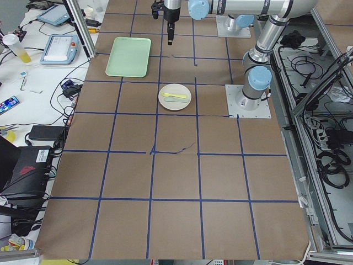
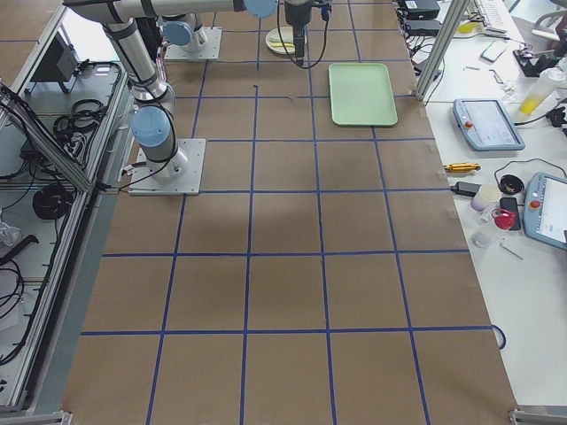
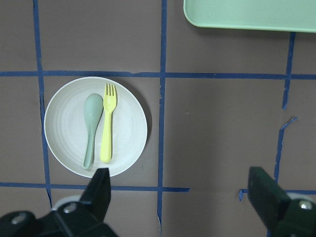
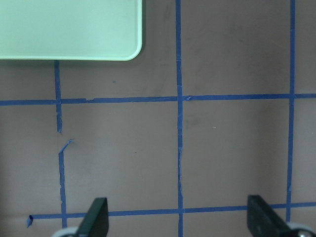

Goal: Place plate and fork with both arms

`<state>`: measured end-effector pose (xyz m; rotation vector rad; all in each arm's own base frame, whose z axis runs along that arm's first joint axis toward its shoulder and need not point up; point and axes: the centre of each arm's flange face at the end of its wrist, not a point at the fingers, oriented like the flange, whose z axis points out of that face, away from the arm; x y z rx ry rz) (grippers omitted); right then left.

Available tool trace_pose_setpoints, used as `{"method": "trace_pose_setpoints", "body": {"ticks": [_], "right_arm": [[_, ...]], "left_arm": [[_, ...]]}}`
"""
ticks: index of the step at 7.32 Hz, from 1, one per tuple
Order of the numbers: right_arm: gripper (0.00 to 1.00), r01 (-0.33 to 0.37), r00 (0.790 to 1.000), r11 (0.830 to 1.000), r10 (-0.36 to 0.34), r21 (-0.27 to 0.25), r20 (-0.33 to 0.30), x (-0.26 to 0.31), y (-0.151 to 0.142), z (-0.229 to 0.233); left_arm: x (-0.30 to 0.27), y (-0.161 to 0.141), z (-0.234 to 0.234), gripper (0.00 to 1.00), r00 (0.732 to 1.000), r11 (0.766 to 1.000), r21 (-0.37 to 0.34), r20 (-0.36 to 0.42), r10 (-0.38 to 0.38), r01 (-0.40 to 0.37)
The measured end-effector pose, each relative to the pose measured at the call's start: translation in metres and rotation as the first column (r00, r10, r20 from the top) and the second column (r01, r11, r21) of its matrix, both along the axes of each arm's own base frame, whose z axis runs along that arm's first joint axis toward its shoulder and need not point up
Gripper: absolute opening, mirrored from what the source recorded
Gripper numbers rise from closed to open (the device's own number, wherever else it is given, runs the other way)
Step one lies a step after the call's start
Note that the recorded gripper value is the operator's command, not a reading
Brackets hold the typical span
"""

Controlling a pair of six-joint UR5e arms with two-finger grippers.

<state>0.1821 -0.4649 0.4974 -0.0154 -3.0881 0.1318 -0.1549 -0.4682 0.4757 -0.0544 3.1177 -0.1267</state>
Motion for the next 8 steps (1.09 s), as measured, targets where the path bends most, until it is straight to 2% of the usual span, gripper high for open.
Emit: {"method": "trace_pose_setpoints", "body": {"ticks": [6, 8], "right_arm": [[1.0, -0.001, 1.0, 1.0, 0.001, 0.002, 0.005, 0.001, 0.0, 0.0], [1.0, -0.001, 1.0, 1.0, 0.001, 0.001, 0.007, 0.001, 0.0, 0.0]], "left_arm": [[0.0, -0.005, -0.007, 1.0, 1.0, 1.0, 0.013, 0.001, -0.001, 0.001], [0.013, -0.016, -0.02, 0.99, 1.0, 1.0, 0.029, 0.024, 0.004, -0.004]]}}
